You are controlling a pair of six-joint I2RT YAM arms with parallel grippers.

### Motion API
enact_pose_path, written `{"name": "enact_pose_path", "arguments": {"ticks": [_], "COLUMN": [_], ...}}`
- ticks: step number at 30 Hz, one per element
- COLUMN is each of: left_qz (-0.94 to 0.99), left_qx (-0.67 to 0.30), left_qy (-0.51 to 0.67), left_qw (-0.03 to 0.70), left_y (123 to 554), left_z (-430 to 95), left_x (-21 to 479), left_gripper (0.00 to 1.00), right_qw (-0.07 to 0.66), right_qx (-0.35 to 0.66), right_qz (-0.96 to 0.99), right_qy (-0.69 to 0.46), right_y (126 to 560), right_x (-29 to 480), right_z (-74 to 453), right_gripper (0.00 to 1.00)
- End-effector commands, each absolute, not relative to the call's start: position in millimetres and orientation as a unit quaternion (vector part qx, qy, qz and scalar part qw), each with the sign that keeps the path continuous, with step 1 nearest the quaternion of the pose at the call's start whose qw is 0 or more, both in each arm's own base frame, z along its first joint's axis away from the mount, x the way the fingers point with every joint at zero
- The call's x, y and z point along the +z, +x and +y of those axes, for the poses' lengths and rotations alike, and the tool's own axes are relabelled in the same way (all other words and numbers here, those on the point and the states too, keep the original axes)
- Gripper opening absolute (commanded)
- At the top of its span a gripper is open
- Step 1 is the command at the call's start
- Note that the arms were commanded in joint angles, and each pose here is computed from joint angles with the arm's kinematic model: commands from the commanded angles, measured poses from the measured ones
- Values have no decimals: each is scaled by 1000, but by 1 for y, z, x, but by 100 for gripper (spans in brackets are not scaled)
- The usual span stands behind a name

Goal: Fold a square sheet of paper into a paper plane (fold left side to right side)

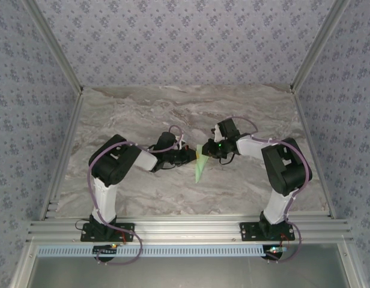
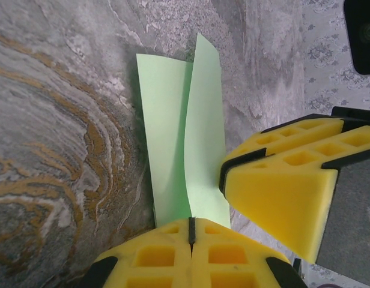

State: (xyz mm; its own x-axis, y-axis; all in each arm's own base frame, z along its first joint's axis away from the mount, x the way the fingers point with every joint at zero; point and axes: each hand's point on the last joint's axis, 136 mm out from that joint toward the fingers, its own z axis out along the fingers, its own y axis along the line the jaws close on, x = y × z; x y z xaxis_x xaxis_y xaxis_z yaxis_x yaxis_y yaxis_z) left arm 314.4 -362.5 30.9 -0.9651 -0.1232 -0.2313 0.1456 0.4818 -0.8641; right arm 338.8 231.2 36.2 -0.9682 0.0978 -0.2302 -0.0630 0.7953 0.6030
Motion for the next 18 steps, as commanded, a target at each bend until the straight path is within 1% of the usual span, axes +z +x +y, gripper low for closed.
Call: {"name": "enact_pose_path", "arguments": {"ticks": [1,18], "left_qz": [871,869], "left_qx": [-475,-478], "left_qy": [-5,-3], "left_qw": [129,126], "left_y": [318,321], "left_z": [-353,-358], "left_x": [2,4], "left_gripper": [0,1], "right_qw": [136,116], "right_qx": [312,263], "right_qz": [940,958], "right_qy": [7,12], "right_y": [348,339], "right_x": [39,20], "right_z": [232,216], "right_gripper": [17,17]}}
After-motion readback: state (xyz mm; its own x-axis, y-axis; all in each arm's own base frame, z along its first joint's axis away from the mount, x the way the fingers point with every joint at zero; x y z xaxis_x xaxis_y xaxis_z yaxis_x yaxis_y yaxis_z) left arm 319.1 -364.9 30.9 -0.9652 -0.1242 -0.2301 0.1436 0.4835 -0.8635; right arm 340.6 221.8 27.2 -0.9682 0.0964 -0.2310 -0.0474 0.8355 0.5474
